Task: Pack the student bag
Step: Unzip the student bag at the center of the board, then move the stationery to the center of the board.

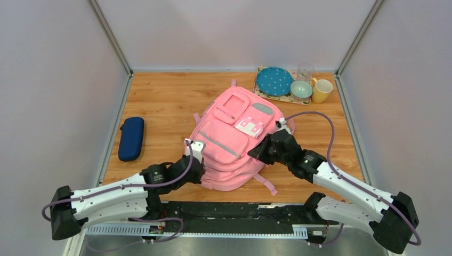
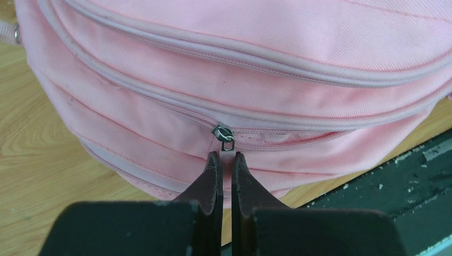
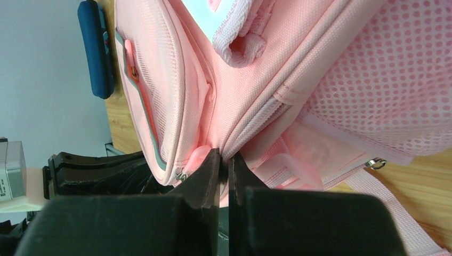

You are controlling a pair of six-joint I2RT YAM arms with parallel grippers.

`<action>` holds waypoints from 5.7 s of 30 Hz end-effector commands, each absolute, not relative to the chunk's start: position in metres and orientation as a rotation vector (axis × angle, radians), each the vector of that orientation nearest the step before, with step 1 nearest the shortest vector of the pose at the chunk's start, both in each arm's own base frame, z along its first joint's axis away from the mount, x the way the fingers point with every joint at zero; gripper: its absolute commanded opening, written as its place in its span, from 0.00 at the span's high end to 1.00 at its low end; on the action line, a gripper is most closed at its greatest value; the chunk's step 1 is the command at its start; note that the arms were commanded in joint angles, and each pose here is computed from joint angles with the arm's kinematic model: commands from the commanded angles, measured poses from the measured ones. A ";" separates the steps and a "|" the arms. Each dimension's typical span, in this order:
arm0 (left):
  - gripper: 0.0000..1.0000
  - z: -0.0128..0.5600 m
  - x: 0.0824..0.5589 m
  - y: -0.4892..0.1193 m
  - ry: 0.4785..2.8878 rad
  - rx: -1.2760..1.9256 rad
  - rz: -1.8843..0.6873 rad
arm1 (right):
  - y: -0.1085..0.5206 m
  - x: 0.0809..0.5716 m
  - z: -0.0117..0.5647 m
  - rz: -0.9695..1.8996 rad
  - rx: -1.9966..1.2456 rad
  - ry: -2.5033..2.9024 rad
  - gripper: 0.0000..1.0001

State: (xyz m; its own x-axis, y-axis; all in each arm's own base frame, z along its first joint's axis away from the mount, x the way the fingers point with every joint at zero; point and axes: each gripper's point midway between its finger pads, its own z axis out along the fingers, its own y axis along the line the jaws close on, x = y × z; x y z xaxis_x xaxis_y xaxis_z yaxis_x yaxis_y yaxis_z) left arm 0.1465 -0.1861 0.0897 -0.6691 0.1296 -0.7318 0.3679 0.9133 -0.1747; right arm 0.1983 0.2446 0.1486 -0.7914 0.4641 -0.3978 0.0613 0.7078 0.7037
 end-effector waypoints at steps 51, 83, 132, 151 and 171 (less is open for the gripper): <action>1.00 0.157 0.100 -0.328 2.106 0.886 -0.910 | 0.241 0.147 0.122 1.018 0.755 2.258 0.52; 0.80 0.081 0.163 -0.165 2.381 0.525 -0.172 | 0.189 0.183 0.150 0.858 0.654 2.180 0.94; 0.15 0.177 0.262 -0.058 2.086 -0.059 -0.069 | 0.252 0.150 0.200 1.037 0.188 2.305 0.22; 0.14 0.161 0.325 0.121 2.233 -0.507 0.298 | 0.251 0.125 0.190 1.075 0.123 2.340 0.22; 0.14 0.088 0.316 0.164 2.312 -0.876 0.387 | 0.246 0.123 0.185 1.055 0.122 2.356 0.22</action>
